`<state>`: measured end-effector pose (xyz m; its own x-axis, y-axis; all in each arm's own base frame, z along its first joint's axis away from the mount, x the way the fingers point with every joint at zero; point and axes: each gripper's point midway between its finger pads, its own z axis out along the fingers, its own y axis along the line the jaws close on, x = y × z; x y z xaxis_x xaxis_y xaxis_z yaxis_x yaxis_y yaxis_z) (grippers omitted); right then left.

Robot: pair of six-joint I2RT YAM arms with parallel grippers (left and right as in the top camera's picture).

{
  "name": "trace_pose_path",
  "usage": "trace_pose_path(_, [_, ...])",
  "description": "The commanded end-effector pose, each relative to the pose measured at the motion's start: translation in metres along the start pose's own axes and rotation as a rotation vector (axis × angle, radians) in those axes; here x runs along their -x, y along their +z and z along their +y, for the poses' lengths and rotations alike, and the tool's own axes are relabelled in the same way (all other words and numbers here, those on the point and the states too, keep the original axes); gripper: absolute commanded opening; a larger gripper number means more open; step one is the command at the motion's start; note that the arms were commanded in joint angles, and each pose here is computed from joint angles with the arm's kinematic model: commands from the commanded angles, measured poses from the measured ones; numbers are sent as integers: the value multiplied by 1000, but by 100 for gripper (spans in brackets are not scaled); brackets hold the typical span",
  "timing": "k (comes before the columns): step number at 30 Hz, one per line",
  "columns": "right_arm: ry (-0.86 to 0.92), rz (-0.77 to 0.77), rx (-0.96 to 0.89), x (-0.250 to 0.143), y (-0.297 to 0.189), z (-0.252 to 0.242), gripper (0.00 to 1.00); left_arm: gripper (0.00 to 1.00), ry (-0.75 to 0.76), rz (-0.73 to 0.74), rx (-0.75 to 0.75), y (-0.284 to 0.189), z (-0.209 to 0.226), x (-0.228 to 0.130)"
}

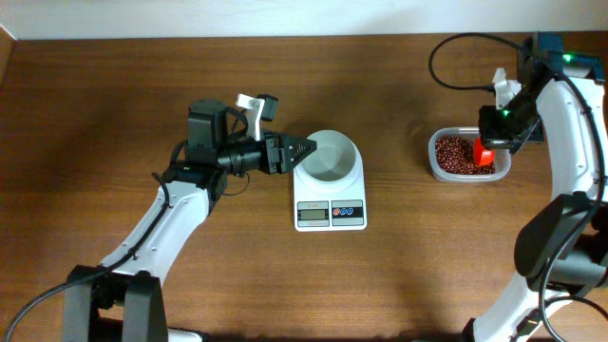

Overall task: Scoop item into bowl and weigh 50g on scale
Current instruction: 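Carry the scoop with the right gripper into the bean tub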

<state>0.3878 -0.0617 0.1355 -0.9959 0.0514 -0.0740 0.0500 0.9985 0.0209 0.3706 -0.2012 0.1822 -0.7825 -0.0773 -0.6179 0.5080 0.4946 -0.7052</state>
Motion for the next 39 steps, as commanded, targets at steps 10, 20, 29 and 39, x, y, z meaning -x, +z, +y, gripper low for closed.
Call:
trace_pose_path(10, [-28, 72, 31, 10, 49, -2, 4, 74, 44, -10, 4, -2, -4, 3])
trace_pose_path(20, [-23, 100, 20, 8, 61, -6, 11, 75, 39, -13, 22, -2, 0, 3])
trace_pose_path(29, [-18, 86, 23, 12, 45, -8, 60, 75, 38, -12, 23, -2, 0, 3])
trace_pose_path(39, [-10, 13, 109, 17, -19, 10, 68, 78, 38, -12, 23, -2, 0, 3])
